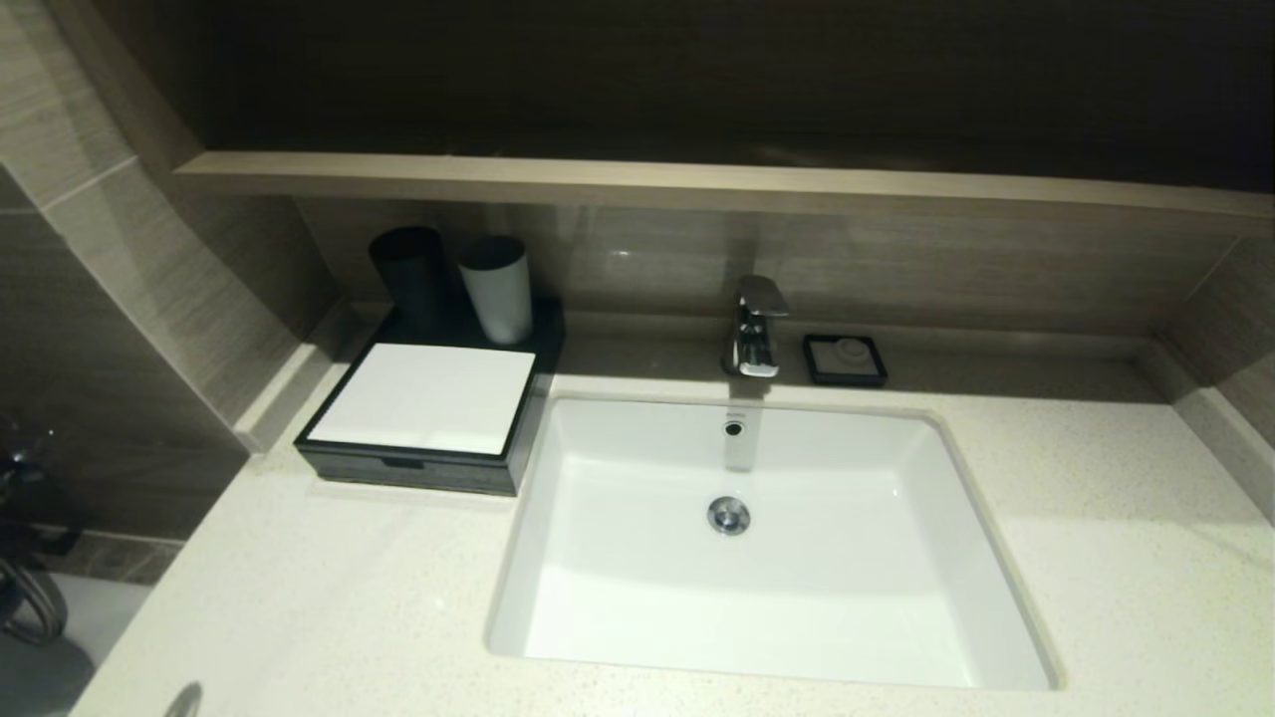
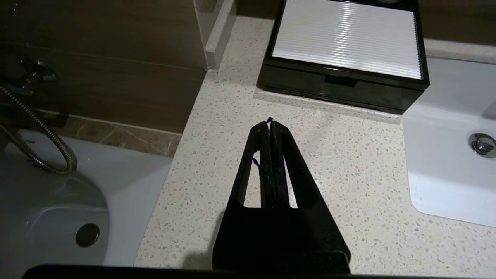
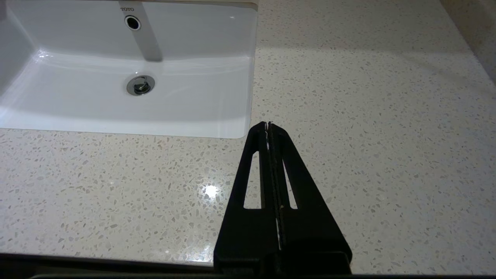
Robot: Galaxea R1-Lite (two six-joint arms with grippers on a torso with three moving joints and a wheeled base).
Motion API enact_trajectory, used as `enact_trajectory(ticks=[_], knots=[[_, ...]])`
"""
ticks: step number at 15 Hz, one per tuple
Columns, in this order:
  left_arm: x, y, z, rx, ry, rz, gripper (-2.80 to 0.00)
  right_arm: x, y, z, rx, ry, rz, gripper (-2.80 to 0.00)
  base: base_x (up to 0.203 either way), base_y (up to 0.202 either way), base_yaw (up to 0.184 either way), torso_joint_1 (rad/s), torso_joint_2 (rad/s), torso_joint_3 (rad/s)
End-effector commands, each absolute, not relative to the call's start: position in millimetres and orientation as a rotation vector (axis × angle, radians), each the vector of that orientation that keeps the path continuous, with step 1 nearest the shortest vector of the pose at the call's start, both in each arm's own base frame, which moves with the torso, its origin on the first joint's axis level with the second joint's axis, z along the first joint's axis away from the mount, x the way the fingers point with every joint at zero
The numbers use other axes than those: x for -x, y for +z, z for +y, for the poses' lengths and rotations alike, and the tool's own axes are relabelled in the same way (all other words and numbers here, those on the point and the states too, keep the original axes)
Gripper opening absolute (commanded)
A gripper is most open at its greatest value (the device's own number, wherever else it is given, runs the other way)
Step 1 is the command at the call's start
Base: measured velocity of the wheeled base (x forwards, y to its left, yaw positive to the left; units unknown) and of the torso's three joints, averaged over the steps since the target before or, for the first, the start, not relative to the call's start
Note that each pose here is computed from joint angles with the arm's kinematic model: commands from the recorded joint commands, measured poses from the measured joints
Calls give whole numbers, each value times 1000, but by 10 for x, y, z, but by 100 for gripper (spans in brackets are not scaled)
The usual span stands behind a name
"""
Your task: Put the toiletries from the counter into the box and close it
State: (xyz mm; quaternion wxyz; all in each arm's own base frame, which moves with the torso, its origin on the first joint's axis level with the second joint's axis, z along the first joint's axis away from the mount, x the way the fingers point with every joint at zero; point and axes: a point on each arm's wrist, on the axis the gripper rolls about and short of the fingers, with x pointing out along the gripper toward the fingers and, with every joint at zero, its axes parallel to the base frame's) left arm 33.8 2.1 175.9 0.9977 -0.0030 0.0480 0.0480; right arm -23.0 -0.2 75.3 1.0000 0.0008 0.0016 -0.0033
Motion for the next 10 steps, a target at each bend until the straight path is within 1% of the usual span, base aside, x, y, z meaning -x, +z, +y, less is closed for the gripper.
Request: enact_trajectory(ticks=[1, 4, 10], knots=[[-154, 1651, 21, 8, 94, 29, -280, 229, 753, -2, -2, -6, 5, -280, 0, 0, 0, 0, 0, 0], [6, 1495, 22, -7, 95, -31, -280, 229, 753, -2, -2, -6, 5, -280, 0, 0, 0, 0, 0, 0], [234, 1329, 23, -15, 98, -123, -280, 229, 753, -2, -2, -6, 5, -280, 0, 0, 0, 0, 0, 0]])
